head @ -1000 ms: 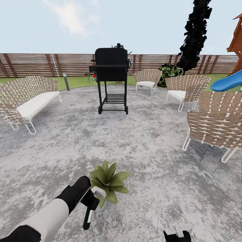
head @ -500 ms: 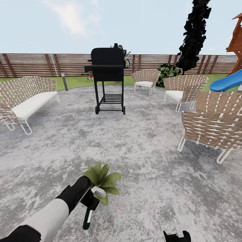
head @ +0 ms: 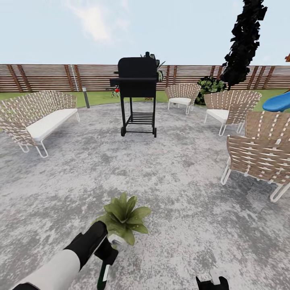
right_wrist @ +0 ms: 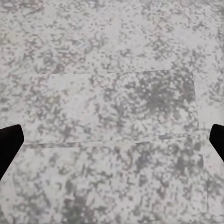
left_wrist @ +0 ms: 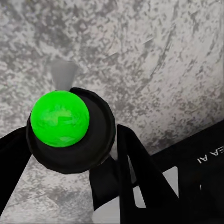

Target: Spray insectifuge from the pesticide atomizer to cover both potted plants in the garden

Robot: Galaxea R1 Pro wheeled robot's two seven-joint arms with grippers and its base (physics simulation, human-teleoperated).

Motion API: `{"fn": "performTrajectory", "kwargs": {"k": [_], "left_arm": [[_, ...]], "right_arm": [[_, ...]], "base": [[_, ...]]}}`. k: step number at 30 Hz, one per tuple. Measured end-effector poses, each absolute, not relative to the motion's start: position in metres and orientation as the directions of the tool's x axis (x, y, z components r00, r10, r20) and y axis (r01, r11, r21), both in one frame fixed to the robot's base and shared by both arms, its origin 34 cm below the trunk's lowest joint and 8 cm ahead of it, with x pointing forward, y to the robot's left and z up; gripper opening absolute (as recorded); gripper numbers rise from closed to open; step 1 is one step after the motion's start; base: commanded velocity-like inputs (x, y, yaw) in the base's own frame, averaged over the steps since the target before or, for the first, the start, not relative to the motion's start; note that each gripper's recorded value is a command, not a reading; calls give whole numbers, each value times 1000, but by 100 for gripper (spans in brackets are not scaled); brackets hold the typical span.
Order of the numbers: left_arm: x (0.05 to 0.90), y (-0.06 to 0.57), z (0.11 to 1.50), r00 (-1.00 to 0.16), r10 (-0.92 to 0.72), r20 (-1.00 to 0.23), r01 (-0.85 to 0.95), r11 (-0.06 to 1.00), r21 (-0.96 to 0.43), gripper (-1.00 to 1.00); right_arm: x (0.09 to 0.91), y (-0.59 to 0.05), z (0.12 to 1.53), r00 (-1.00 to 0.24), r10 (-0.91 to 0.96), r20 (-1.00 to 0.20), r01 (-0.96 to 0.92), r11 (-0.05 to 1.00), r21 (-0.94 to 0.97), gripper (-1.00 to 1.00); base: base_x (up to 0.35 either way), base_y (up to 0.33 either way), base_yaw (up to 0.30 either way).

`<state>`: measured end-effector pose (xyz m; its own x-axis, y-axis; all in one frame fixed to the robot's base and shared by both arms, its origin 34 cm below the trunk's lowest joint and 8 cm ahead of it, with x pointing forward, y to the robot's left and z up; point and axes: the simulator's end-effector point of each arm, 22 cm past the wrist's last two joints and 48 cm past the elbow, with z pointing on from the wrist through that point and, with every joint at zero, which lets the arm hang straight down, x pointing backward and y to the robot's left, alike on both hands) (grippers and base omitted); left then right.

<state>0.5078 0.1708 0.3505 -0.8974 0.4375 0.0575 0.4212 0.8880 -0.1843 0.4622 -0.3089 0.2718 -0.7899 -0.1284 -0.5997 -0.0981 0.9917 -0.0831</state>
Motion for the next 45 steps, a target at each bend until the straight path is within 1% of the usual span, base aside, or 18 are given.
{"fn": "performTrajectory", "kwargs": {"k": [5,8,11,14,15,19,23,26,30,36,44,45], "left_arm": [[526,158,360,-902,433,9,424,887,-185,-100],[551,149,376,-900,436,-32,434,884,-175,-100],[547,155,372,-901,433,-16,430,889,-156,-100],[549,169,367,-903,430,-8,429,899,-88,-100],[547,167,366,-905,426,-7,425,901,-87,-100],[523,159,353,-906,423,16,419,901,-112,-100],[502,164,341,-911,409,44,401,907,-124,-100],[503,164,341,-939,342,31,333,929,-160,-100],[513,157,347,-954,301,8,294,937,-186,-100],[515,156,348,-955,295,4,289,938,-191,-100],[482,179,328,-954,291,65,277,945,-173,-100],[483,177,328,-955,291,53,277,944,-179,-100]], "right_arm": [[462,-309,272,-790,-128,-600,-98,992,-83,100],[462,-309,272,-790,-130,-599,-100,992,-83,100],[462,-309,271,-791,-130,-598,-100,992,-82,100],[461,-308,271,-792,-130,-597,-103,991,-80,100],[461,-308,271,-792,-131,-597,-103,991,-80,100],[461,-307,271,-792,-132,-597,-106,991,-79,100],[461,-307,271,-791,-133,-597,-107,991,-79,100],[461,-307,271,-791,-133,-597,-107,991,-80,100],[462,-307,271,-791,-133,-597,-106,991,-80,100],[462,-308,271,-790,-134,-598,-106,991,-82,100],[462,-308,271,-791,-134,-598,-106,991,-82,100],[462,-308,271,-790,-134,-598,-106,991,-82,100]], "base": [[0,0,0],[0,0,0],[0,0,0],[0,0,0],[0,0,0],[0,0,0],[0,0,0],[0,0,0],[0,0,0],[0,0,0],[0,0,0],[0,0,0]]}}
